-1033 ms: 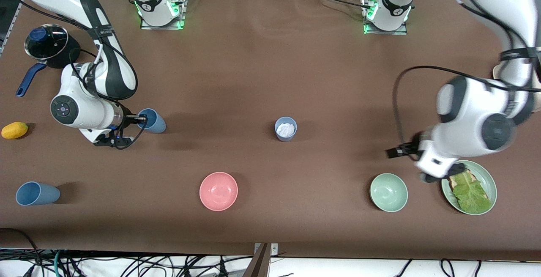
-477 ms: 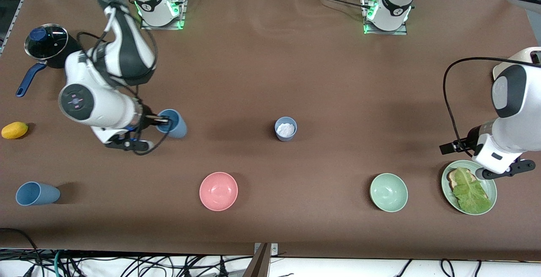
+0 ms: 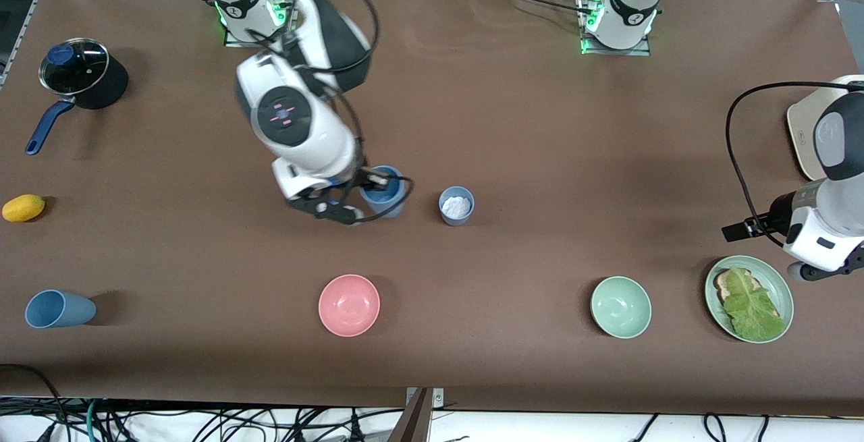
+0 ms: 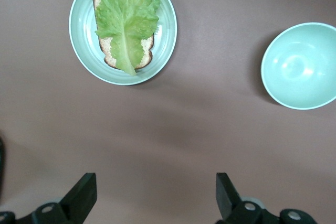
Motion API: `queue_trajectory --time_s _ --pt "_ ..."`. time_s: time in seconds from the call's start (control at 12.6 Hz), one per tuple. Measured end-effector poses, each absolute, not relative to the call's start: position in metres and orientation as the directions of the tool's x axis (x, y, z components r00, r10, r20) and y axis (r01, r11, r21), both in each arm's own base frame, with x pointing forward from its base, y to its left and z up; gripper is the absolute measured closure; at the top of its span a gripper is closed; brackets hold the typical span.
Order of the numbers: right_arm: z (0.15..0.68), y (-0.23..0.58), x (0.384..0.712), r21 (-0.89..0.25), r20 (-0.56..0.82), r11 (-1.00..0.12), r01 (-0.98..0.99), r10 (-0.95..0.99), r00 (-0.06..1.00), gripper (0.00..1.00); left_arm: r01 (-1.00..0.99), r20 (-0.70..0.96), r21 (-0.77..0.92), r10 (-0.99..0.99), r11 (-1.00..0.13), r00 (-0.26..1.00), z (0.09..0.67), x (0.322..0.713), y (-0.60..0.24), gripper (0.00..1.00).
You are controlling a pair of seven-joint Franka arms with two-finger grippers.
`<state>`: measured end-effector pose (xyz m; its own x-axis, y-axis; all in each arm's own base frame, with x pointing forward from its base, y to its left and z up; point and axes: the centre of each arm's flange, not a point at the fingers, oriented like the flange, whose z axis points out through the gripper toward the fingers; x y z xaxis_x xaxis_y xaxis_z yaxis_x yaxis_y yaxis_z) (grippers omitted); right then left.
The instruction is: Stack blue cups with both arms
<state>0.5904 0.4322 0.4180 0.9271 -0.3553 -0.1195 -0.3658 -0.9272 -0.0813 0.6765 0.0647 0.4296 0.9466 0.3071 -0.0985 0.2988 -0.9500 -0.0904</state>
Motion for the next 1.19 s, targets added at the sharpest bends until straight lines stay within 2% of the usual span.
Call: queue_trajectory --time_s 0.24,0.4,0.64,0.79,0.95,1.19 --pt "0.402 0.498 0.570 -0.141 -0.099 -0.880 -0.454 -0.444 0.891 0.94 0.301 -0.075 -0.079 0.307 -0.950 0.949 0.445 0.677 0.062 0.00" --pt "0.391 0.513 0.566 -0.163 -0.095 -0.860 -0.483 -0.474 0.876 0.94 0.291 -0.023 -0.073 0.293 -0.954 0.956 0.481 0.669 0.052 0.00" --pt "0.385 0.512 0.569 -0.161 -0.089 -0.854 -0.495 -0.487 0.869 0.94 0.195 0.053 -0.098 0.191 -0.976 0.980 0.547 0.613 -0.022 0.00" --pt "0.383 0.514 0.567 -0.155 -0.085 -0.858 -0.489 -0.482 0.872 0.94 0.180 0.052 -0.084 0.176 -0.980 0.983 0.554 0.591 -0.040 0.00" --pt "0.379 0.518 0.562 -0.142 -0.087 -0.864 -0.483 -0.475 0.876 0.94 0.219 0.019 -0.011 0.219 -0.976 0.976 0.556 0.584 -0.032 0.00" --pt "0.357 0.523 0.554 -0.100 -0.087 -0.871 -0.481 -0.474 0.876 0.94 0.264 -0.019 0.010 0.263 -0.965 0.965 0.561 0.576 -0.011 0.00"
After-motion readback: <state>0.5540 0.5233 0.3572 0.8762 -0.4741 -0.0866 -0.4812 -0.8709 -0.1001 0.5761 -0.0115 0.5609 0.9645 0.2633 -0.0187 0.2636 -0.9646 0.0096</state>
